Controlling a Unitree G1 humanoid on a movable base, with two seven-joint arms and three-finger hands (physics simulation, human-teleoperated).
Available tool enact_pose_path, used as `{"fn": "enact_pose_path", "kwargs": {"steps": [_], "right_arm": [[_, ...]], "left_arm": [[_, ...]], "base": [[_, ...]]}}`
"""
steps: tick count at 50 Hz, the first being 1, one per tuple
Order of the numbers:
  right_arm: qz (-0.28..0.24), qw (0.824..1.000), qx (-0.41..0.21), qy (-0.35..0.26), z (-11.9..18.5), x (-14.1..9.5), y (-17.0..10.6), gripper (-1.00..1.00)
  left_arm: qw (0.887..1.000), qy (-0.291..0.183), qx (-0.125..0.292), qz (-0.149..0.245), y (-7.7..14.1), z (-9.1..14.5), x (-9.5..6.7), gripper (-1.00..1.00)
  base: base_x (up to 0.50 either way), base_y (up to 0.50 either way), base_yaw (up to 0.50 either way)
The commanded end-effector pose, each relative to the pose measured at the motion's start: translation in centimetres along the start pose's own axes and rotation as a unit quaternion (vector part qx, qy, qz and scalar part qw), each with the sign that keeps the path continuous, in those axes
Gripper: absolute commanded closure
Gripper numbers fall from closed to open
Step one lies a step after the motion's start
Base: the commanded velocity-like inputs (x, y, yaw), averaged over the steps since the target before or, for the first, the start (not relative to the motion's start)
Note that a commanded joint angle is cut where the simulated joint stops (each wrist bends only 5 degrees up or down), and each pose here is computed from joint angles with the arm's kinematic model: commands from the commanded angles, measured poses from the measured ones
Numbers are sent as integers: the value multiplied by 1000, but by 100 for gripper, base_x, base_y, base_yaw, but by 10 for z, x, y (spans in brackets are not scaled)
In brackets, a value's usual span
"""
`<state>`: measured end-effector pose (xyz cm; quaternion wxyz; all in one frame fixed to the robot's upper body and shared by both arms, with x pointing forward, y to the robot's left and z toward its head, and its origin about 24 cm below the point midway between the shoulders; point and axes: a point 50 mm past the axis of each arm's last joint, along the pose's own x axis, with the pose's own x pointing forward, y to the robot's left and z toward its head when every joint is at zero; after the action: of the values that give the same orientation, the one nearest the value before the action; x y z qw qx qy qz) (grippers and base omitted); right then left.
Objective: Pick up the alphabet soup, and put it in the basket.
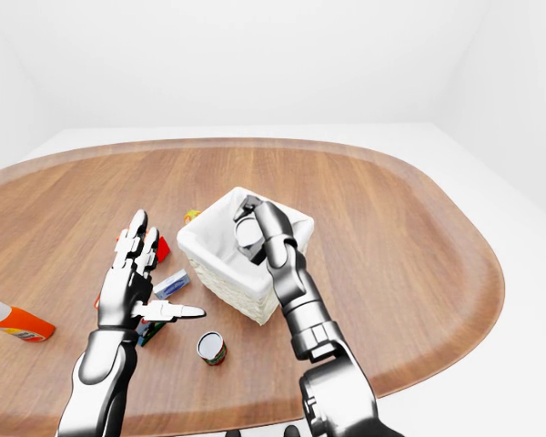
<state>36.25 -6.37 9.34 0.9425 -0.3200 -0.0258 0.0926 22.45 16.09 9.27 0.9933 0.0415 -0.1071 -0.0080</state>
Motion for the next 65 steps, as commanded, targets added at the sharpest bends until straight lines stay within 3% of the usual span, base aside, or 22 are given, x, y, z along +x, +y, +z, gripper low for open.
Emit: {"fn": "enact_pose_path", "kwargs": {"steps": [1,23,24,26,28,29,54,61,65], "right_arm": [[-6,1000,17,0,2,1,1,100],[-6,1000,16,3,1,1,1,94],[-6,1000,17,2,1,1,1,79],[-5,1000,17,6,-1,1,2,19],[-5,1000,16,4,0,1,2,-67],[-5,1000,17,4,0,1,2,-100],[1,1000,18,-2,3,0,5,-100],[-13,999,25,-33,16,-2,-5,-100],[-37,995,29,-91,42,-7,-22,-100]], "left_arm": [[1000,0,0,0,0,1,0,-100],[1000,0,0,0,0,0,0,-100],[1000,0,0,0,0,0,0,-100],[1000,0,0,0,0,0,0,-100],[1000,0,0,0,0,0,0,-100],[1000,0,0,0,0,0,0,-100],[1000,1,0,-1,0,0,0,-100],[1000,1,1,-1,-1,-1,0,-100],[1000,1,0,-1,0,-1,0,-100]], "base": [[0,0,0],[0,0,0],[0,0,0],[0,0,0],[0,0,0],[0,0,0],[0,0,0],[0,0,0],[0,0,0]]}}
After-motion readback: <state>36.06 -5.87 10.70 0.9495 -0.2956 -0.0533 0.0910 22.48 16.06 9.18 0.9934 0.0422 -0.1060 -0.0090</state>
